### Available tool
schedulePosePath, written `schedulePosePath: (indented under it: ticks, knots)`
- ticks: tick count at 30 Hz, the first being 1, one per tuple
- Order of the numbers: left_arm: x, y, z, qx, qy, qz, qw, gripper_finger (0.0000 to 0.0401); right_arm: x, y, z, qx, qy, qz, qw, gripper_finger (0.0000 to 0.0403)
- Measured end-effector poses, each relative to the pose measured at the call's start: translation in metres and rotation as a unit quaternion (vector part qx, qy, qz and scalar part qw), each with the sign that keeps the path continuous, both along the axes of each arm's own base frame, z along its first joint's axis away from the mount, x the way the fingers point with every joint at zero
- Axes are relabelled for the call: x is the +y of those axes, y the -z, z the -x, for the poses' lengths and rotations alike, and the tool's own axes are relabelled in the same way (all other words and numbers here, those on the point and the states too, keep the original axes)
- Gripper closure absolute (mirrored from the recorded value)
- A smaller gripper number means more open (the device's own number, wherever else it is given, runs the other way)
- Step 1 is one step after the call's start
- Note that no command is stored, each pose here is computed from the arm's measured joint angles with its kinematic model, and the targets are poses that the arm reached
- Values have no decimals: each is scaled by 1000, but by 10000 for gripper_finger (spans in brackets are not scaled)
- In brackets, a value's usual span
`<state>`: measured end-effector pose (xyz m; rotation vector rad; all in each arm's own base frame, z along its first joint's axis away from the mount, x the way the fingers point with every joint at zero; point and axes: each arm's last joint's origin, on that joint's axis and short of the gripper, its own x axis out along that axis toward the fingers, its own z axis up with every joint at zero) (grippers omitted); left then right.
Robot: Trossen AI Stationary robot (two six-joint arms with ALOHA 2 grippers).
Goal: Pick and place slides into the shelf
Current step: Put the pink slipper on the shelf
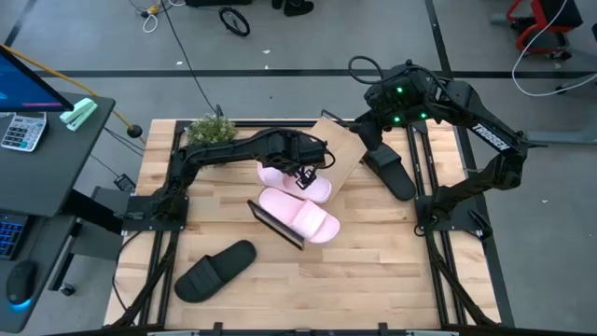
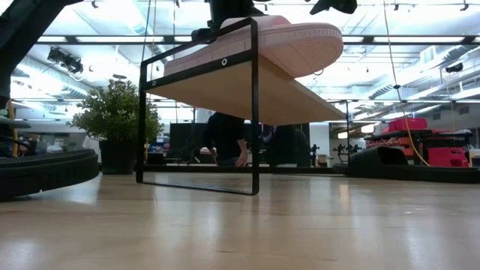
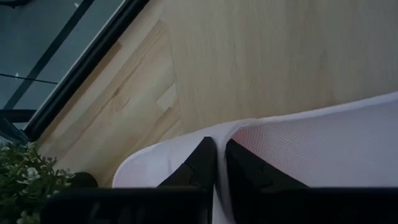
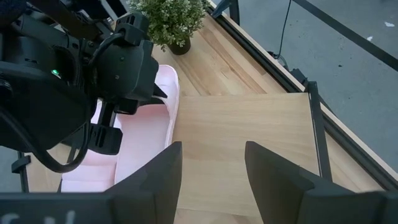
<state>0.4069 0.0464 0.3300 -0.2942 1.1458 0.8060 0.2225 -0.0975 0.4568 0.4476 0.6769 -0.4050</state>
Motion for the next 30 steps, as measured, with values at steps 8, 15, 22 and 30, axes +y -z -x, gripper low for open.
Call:
schedulePosePath:
  ticks: [8,15,22,30]
  knots:
    - [-2,0,-2,-10,3,4,1000,362,0,0,0,0,0,0,1000,222]
    - [-3,-1,-5,-25,8,19,999,334,0,0,0,0,-1,1,1000,222]
    - [-4,-1,-5,-29,8,30,999,300,0,0,0,1,-2,2,1000,222]
    - [-4,-1,-5,-30,10,31,999,265,0,0,0,1,-2,2,1000,222]
